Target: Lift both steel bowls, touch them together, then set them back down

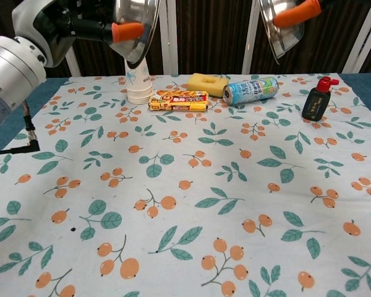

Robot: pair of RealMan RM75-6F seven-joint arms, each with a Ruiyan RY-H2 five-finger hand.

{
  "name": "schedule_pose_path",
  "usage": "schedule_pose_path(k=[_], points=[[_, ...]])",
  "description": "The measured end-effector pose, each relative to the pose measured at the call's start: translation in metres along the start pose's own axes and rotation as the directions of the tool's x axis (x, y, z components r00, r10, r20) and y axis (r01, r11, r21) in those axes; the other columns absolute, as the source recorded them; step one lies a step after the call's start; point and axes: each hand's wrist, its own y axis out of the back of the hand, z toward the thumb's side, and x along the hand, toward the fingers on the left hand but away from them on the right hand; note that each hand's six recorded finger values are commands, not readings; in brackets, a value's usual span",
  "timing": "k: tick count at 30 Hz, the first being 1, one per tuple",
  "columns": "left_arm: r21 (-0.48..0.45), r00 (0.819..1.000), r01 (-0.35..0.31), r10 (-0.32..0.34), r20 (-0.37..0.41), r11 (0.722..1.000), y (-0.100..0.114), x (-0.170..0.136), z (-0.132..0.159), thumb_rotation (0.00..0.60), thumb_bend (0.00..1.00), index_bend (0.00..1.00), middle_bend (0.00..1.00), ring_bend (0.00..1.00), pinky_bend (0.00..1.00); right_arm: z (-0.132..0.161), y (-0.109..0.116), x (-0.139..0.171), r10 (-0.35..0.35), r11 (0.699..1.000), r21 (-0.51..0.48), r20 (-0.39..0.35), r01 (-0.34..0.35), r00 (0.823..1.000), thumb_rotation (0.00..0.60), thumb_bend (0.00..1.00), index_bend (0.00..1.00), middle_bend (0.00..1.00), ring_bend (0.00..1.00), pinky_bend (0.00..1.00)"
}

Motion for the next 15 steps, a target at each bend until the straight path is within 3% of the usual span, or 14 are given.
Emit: schedule_pose_path(k=[3, 6, 9, 15], points=[[0.086, 0.995, 0.013, -0.005, -0.099, 0.996, 0.008, -0.006, -0.003, 0.6, 0.08, 0.29, 0.24, 0.14, 0.46, -0.004, -0.005, 0.006, 0.031, 0.991, 0.129, -0.013, -0.029, 0.999, 0.6, 0.08, 0.45, 0.31, 0.34, 0.34], [0.152, 0.977, 0.029, 0.004, -0.214, 0.988, 0.016, -0.012, -0.009, 0.6, 0.08, 0.3, 0.24, 0.14, 0.46, -0.008, -0.013, 0.011, 0.069, 0.97, 0.236, -0.02, -0.063, 0.997, 0.6, 0.08, 0.45, 0.31, 0.34, 0.34], [0.208, 0.945, 0.057, 0.014, -0.326, 0.976, 0.025, -0.02, -0.014, 0.6, 0.08, 0.31, 0.24, 0.14, 0.46, -0.013, -0.023, 0.015, 0.104, 0.939, 0.331, -0.02, -0.092, 0.994, 0.6, 0.08, 0.45, 0.31, 0.34, 0.34], [0.219, 0.858, 0.112, 0.016, -0.513, 0.969, 0.041, -0.032, -0.025, 0.6, 0.08, 0.31, 0.24, 0.14, 0.46, -0.028, -0.045, 0.017, 0.17, 0.855, 0.497, -0.002, -0.146, 0.985, 0.6, 0.08, 0.45, 0.31, 0.34, 0.34]])
